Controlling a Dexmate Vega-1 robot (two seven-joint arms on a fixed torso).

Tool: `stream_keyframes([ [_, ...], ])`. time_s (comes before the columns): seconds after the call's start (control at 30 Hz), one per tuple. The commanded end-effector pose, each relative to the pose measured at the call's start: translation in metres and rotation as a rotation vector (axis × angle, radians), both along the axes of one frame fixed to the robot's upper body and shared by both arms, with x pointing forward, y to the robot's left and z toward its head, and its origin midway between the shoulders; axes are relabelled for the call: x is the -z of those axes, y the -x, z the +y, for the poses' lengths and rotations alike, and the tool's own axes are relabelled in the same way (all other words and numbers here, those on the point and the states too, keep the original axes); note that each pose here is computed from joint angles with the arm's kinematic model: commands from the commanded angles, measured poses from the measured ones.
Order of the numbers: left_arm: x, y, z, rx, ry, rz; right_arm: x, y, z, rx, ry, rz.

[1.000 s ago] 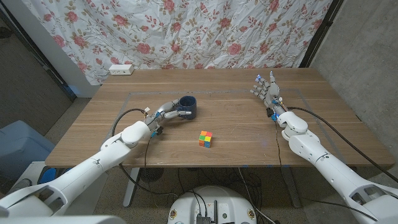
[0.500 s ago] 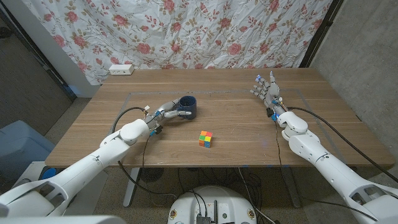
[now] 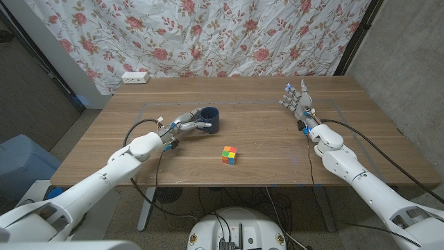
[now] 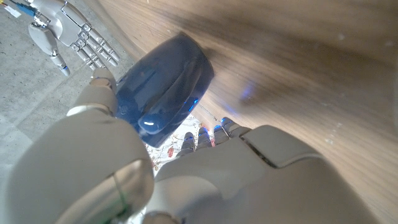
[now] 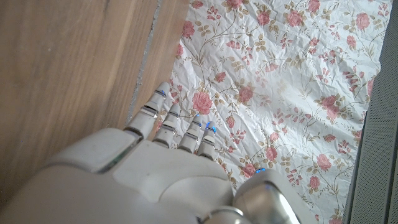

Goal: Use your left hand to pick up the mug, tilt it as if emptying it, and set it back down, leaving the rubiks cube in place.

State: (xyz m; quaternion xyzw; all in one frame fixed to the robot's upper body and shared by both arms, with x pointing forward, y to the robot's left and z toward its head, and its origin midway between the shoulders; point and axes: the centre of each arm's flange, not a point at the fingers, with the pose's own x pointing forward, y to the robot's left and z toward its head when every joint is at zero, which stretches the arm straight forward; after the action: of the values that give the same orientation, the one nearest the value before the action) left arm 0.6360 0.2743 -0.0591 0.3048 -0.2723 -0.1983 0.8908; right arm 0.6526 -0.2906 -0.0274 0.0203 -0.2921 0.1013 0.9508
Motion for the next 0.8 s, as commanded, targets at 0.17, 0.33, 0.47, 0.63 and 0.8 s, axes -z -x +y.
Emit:
stream_keyframes([
  [0.17, -0.008, 0.010, 0.020, 0.000, 0.100, -0.015, 0.000, 0.000, 0.000, 0.000, 0.000, 0.000],
  [0.33, -0.012, 0.012, 0.023, 0.008, 0.152, -0.015, 0.000, 0.000, 0.000, 0.000, 0.000, 0.000],
  [0.47, -0.016, 0.011, 0.027, 0.013, 0.192, -0.013, 0.000, 0.000, 0.000, 0.000, 0.000, 0.000],
  [0.63, -0.020, 0.008, 0.036, -0.010, 0.238, -0.011, 0.000, 0.000, 0.000, 0.000, 0.000, 0.000],
  [0.8, -0.018, 0.003, 0.042, -0.020, 0.295, 0.001, 0.000, 0.000, 0.000, 0.000, 0.000, 0.000],
])
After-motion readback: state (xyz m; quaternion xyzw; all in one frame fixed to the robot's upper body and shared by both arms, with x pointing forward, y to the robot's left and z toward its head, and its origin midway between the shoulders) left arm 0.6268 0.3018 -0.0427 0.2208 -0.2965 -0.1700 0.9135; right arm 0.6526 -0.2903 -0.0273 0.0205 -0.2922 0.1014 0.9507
